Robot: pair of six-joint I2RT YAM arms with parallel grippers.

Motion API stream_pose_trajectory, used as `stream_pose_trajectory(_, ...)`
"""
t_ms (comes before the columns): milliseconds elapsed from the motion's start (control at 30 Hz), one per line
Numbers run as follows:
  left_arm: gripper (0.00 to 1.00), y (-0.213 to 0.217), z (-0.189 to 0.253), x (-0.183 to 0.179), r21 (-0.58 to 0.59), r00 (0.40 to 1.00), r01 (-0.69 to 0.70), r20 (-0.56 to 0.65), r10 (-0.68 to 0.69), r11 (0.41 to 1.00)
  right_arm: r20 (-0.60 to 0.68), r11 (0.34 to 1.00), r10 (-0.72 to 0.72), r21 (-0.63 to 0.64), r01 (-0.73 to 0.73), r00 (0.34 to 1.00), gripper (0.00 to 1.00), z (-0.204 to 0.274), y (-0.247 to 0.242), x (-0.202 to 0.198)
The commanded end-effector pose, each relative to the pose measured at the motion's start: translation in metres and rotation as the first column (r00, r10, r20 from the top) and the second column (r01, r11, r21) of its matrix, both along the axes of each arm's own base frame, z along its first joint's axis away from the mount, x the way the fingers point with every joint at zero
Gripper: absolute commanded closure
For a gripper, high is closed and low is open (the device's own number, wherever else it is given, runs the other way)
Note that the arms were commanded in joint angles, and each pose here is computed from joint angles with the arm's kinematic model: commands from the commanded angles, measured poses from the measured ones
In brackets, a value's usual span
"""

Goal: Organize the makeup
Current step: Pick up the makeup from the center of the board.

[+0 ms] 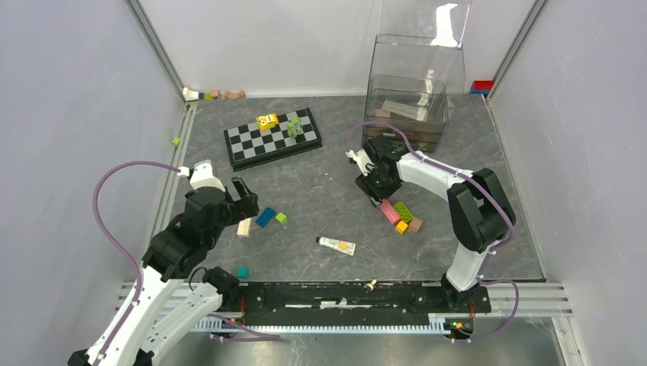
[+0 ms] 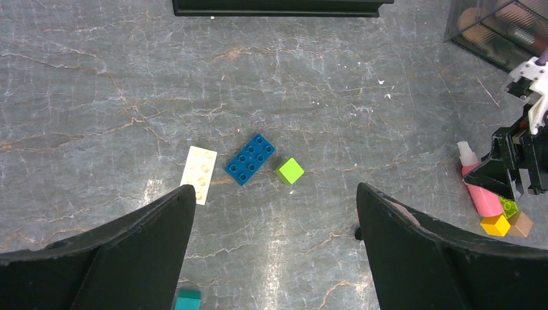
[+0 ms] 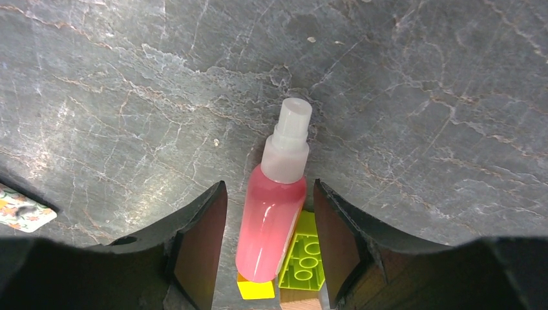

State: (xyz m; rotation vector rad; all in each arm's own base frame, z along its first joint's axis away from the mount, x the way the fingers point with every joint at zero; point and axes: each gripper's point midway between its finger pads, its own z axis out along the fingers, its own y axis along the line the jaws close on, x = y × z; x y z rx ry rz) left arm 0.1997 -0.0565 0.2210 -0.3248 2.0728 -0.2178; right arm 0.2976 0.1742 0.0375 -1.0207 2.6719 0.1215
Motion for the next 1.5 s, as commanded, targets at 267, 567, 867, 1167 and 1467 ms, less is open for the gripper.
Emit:
stream_pose_trajectory(267, 0.0, 0.0, 0.005, 0.005, 0.016, 1.0, 0.013, 0.027, -0.014, 1.0, -0.044, 1.0, 0.006, 0.005, -0.006, 0.999, 0.46, -0.006, 0.006, 0.004)
stream_pose_trajectory(567, 0.0, 0.0, 0.005, 0.004, 0.015, 1.0, 0.014, 0.027, -0.015, 1.0, -0.058, 1.0, 0.0, -0.026, -0.001, 0.998, 0.49, -0.008, 0.005, 0.01)
stream_pose_trajectory(867, 0.0, 0.001, 0.007, 0.003, 0.01, 0.999, 0.013, 0.039, -0.013, 1.0, -0.078, 0.998, 0.003, -0.055, -0.008, 0.997, 0.53, -0.01, -0.001, 0.005)
stream_pose_trajectory(1167, 0.0, 0.001, 0.008, 0.003, 0.008, 0.999, 0.013, 0.041, -0.013, 1.0, -0.014, 1.0, 0.01, 0.024, -0.01, 1.0, 0.78, 0.021, 0.012, 0.013)
stream_pose_trajectory(1467, 0.0, 0.0, 0.007, 0.004, 0.01, 0.999, 0.013, 0.039, -0.013, 1.0, 0.248, 0.975, -0.025, 0.219, -0.03, 0.969, 0.89, 0.14, 0.025, 0.039)
